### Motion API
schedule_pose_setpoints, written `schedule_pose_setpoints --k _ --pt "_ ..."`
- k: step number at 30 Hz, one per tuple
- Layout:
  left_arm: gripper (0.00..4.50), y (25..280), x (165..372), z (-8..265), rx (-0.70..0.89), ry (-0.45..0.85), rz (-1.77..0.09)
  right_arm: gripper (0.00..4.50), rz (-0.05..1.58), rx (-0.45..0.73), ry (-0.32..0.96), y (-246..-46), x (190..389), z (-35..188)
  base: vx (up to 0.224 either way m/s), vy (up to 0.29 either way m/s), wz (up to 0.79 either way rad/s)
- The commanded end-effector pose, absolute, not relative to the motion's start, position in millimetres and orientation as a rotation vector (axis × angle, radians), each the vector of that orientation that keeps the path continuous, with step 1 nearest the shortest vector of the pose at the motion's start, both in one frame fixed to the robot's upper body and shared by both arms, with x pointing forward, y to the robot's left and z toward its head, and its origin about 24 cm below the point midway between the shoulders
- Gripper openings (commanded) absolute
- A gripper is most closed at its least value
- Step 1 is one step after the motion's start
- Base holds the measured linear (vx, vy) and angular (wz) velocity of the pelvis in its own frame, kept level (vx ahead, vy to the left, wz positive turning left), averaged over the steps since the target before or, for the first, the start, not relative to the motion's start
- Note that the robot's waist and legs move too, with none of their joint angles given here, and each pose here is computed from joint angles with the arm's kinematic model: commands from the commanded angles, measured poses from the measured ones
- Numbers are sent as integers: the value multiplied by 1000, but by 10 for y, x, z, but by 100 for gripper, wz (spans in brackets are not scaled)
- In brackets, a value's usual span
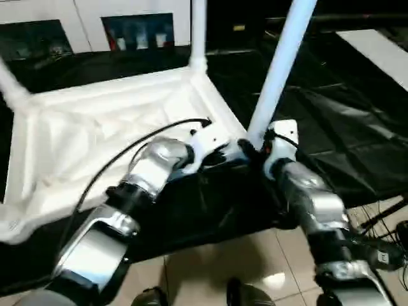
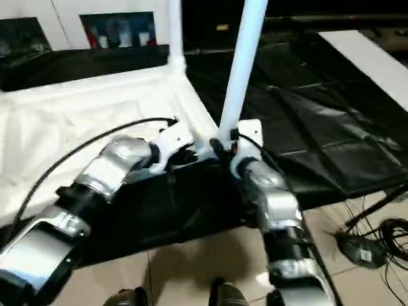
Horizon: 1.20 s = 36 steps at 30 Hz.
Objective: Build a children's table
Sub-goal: Rotate leg to tighten
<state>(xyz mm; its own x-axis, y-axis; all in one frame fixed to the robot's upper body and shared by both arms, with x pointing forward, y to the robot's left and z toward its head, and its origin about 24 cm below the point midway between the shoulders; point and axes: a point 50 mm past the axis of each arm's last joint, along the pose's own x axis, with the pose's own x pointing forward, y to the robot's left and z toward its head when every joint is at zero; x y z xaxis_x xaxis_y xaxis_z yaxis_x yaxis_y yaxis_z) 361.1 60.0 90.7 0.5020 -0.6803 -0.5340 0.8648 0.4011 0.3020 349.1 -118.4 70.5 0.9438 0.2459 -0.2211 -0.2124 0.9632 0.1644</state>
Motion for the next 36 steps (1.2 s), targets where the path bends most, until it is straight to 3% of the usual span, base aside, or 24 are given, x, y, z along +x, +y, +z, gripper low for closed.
schedule_pose_setpoints --k 1,5,7,14,19,25,26,27,32,36 --pt "0 483 3514 691 618 432 -1065 266 150 186 340 -1198 3486 485 0 0 0" --pt "0 495 3523 681 642 427 -1075 266 220 172 281 -1103 3526 588 0 0 0" --pt "0 513 3528 673 648 427 -1074 336 247 183 255 -1081 3521 629 0 0 0" --pt "0 536 3532 675 668 392 -1097 386 316 87 149 -1160 3414 823 0 0 0" --pt "0 496 3529 711 658 304 -1142 386 421 -20 96 -1422 3003 901 50 -11 10" --pt "0 457 3524 775 630 224 -1158 386 441 -20 94 -1496 2737 921 38 -8 4" --pt "27 450 3543 824 606 197 -1135 388 460 -20 96 -1482 2688 934 54 -10 8" --pt "27 451 3555 865 559 191 -1130 388 483 -24 94 -1459 2647 946 0 0 0" --pt "73 525 3578 1051 451 155 -1128 389 545 -36 92 -1379 2582 963 0 0 0" --pt "107 753 3608 1229 377 125 -1064 389 538 -32 87 -1329 2648 978 0 0 0"
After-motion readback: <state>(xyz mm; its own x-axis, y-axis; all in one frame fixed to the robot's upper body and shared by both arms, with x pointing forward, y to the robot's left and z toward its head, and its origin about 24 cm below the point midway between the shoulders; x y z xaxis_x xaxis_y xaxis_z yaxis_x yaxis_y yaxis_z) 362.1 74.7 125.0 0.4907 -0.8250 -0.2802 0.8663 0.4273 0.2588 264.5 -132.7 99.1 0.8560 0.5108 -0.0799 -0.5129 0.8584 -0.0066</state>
